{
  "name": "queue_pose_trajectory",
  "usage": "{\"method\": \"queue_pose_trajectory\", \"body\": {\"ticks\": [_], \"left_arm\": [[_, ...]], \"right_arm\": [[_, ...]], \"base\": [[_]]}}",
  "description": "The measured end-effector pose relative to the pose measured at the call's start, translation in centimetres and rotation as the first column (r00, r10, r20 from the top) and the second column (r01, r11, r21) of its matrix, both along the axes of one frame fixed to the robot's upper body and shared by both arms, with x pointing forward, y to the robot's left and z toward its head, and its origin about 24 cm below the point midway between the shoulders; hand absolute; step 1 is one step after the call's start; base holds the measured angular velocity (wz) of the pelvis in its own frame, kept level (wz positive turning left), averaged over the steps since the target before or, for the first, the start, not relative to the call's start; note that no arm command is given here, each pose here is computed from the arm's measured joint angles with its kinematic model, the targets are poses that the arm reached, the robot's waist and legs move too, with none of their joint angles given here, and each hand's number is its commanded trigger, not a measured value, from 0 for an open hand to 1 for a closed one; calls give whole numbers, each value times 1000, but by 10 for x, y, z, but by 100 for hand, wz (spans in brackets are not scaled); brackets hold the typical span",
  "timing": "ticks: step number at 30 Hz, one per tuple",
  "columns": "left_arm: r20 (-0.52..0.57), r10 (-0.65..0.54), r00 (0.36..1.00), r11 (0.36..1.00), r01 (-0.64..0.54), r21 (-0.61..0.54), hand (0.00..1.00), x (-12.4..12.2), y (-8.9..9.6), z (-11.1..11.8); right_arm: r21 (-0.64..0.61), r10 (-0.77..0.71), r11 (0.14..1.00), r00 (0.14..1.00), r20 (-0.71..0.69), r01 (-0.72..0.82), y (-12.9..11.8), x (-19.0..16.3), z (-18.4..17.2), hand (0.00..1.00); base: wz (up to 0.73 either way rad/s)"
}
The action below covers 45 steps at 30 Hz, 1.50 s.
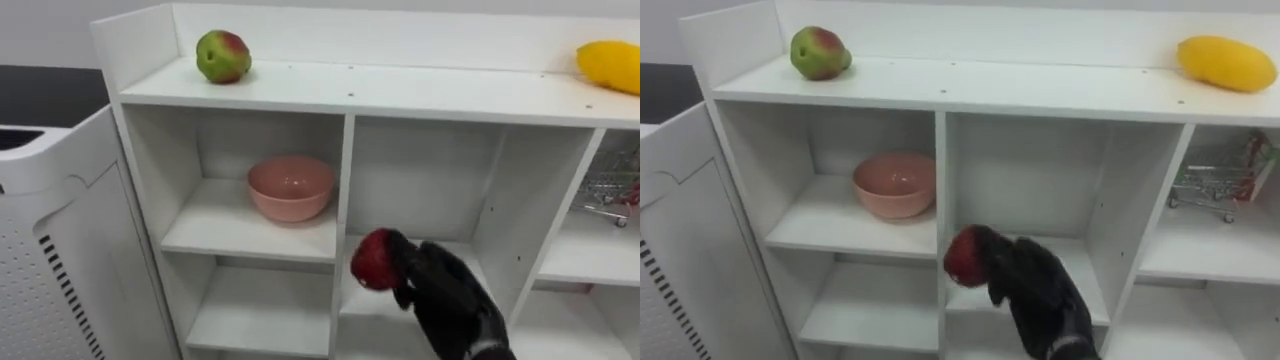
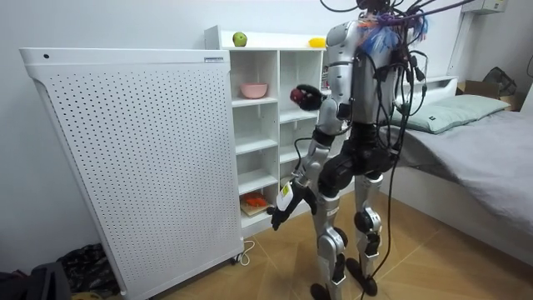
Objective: Arrange fruit in the closet
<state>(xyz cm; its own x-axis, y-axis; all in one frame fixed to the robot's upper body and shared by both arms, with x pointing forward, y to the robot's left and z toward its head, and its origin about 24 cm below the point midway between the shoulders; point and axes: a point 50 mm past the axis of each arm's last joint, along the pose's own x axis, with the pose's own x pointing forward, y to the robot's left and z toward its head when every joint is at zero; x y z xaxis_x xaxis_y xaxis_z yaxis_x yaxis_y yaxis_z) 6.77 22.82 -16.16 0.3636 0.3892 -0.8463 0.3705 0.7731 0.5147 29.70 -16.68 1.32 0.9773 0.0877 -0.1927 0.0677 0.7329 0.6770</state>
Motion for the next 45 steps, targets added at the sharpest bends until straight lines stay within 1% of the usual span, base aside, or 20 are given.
{"method": "queue_pose_trajectory", "body": {"ticks": [2,5,8,12,14,18,20,24,28,34,39,41,45], "left_arm": [[25,3,1000,1000,-3,-13,0,5,-5,0],[43,40,998,999,-39,-34,0,10,-7,0],[37,37,999,998,-35,-42,0,13,-9,-1],[29,21,999,999,-20,-42,0,15,-12,-2],[30,32,999,998,-31,-51,0,16,-14,-2],[45,55,997,997,-52,-63,0,20,-14,-1],[49,53,997,997,-50,-65,0,22,-13,0],[69,22,997,998,-18,-60,0,32,-13,2],[78,34,996,997,-28,-72,0,35,-14,3],[88,44,995,997,-38,-67,0,37,-8,5],[97,34,995,999,-30,-41,0,38,3,8],[136,17,991,999,-11,-42,0,47,4,12],[184,6,983,999,4,-53,0,57,1,17]], "right_arm": [[101,-55,993,994,-89,64,-6,-4,-16,100],[180,-114,973,977,-180,147,-10,-4,-33,100],[227,-160,950,959,-233,214,-16,-3,-41,100],[306,-200,909,940,-278,284,-20,-1,-46,100],[350,-216,880,927,-307,321,-21,5,-45,100],[383,-268,838,905,-330,388,-32,16,-40,100],[407,-280,825,910,-306,391,-35,27,-27,100],[415,-290,832,926,-243,370,-46,45,-1,100],[433,-321,823,930,-180,368,-61,62,27,100],[442,-390,798,910,-142,411,-87,68,51,100],[441,-405,802,909,-96,403,-95,75,71,100],[426,-425,806,903,-67,411,-105,77,86,100],[408,-434,817,900,-32,408,-108,83,104,100]], "base": [[7],[0],[1],[-3],[-8],[2],[-2],[11],[7],[1],[0],[5],[-2]]}}
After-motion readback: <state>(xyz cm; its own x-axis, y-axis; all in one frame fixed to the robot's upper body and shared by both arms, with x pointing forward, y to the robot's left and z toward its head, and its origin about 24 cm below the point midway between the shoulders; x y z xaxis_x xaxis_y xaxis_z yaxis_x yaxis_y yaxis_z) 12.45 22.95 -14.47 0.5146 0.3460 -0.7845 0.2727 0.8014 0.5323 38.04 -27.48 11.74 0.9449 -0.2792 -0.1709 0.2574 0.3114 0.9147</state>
